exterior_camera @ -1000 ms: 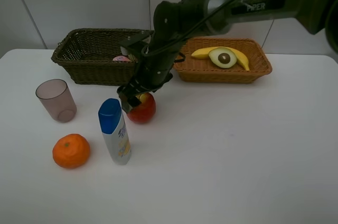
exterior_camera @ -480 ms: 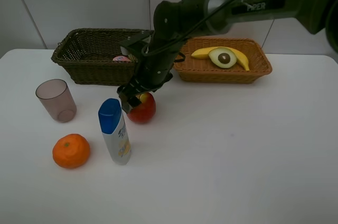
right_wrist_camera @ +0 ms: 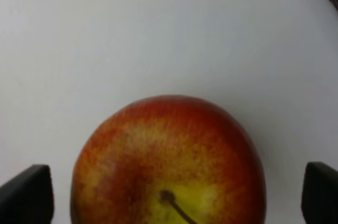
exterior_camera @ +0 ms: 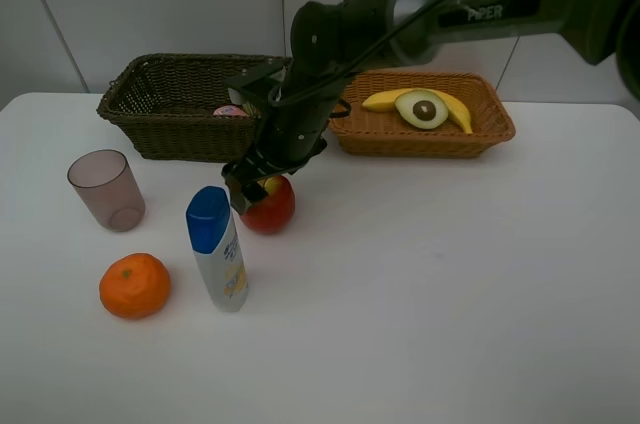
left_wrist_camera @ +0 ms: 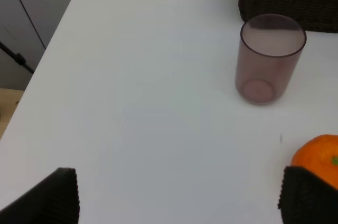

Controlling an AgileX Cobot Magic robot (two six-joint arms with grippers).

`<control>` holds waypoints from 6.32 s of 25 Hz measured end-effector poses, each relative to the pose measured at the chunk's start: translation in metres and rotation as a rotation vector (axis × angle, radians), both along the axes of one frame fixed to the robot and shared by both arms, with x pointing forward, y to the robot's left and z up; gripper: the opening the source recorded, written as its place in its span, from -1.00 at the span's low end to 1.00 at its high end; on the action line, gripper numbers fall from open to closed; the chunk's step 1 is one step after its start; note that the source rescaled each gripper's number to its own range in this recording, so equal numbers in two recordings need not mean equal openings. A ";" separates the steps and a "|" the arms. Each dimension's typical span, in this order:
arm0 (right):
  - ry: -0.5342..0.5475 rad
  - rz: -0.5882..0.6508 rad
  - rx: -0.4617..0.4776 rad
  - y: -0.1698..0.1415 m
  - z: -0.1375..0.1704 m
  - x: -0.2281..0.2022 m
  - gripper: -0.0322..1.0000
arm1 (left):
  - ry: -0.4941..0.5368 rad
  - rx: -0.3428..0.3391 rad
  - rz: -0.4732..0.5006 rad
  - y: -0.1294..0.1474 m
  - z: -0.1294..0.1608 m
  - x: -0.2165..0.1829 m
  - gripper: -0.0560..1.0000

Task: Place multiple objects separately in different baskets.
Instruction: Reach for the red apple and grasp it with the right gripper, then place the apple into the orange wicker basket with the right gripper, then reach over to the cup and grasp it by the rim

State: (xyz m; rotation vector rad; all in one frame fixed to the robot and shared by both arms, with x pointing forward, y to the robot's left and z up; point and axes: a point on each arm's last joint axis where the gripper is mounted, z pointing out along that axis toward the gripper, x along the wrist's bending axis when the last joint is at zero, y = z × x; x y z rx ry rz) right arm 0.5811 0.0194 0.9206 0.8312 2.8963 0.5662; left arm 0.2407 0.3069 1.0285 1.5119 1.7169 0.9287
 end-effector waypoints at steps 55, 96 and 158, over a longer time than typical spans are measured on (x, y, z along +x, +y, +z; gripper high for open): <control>0.060 -0.039 -0.115 -0.057 0.054 0.009 0.25 | 0.000 0.000 0.000 0.000 0.000 0.000 1.00; -0.241 -0.378 0.112 -0.157 0.075 0.122 0.25 | 0.000 0.000 0.000 0.000 0.000 0.000 1.00; -0.162 -0.524 0.010 -0.194 0.175 0.058 0.97 | 0.000 0.000 0.000 0.000 0.000 0.000 1.00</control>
